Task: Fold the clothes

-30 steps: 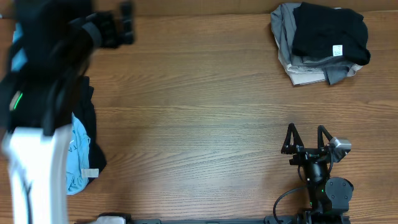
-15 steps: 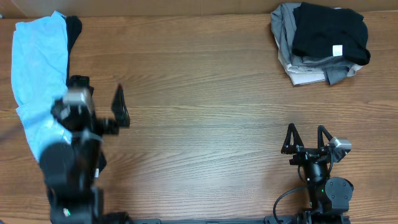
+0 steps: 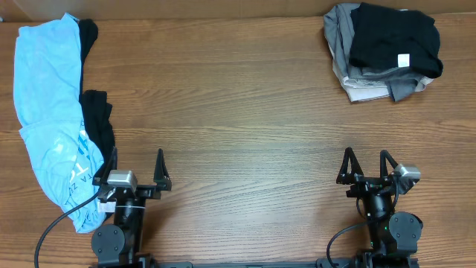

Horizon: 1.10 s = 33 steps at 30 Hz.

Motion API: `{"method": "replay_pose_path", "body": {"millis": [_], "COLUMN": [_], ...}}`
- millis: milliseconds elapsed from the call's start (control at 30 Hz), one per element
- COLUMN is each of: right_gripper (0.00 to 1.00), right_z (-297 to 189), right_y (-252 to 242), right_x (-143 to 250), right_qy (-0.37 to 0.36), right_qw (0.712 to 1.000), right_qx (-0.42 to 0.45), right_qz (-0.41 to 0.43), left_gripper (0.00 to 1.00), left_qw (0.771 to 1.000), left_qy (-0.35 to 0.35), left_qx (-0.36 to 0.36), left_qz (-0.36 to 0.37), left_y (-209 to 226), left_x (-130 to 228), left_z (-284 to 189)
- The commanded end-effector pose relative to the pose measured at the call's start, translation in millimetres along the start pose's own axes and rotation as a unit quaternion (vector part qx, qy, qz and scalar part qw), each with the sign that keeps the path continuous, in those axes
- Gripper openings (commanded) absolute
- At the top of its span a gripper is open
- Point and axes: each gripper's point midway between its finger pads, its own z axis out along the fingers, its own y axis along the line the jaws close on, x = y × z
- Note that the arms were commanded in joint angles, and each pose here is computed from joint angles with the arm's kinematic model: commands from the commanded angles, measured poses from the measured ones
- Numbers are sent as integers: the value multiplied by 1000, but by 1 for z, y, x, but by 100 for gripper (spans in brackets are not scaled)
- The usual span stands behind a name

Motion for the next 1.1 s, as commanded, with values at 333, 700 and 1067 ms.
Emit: {"method": "replay_pose_path", "body": {"millis": [333, 700, 1067], "right_gripper": [100, 100, 100], "right_z": [0, 0, 0], "right_y": [-1, -1, -1], "right_x": [2, 2, 2], "right_qy": [-2, -2, -2], "right_qw": [1000, 1000, 1000], "right_qx": [0, 0, 0], "right_qz": [1, 1, 1], "left_gripper": [100, 100, 100], "left_qw": [996, 996, 996], "left_qy": [84, 83, 83], "left_qx": [-14, -14, -14], "left_qz": [-21, -21, -21], "left_y": [5, 5, 5], "left_x": [45, 45, 45], "left_z": [-7, -7, -7]}}
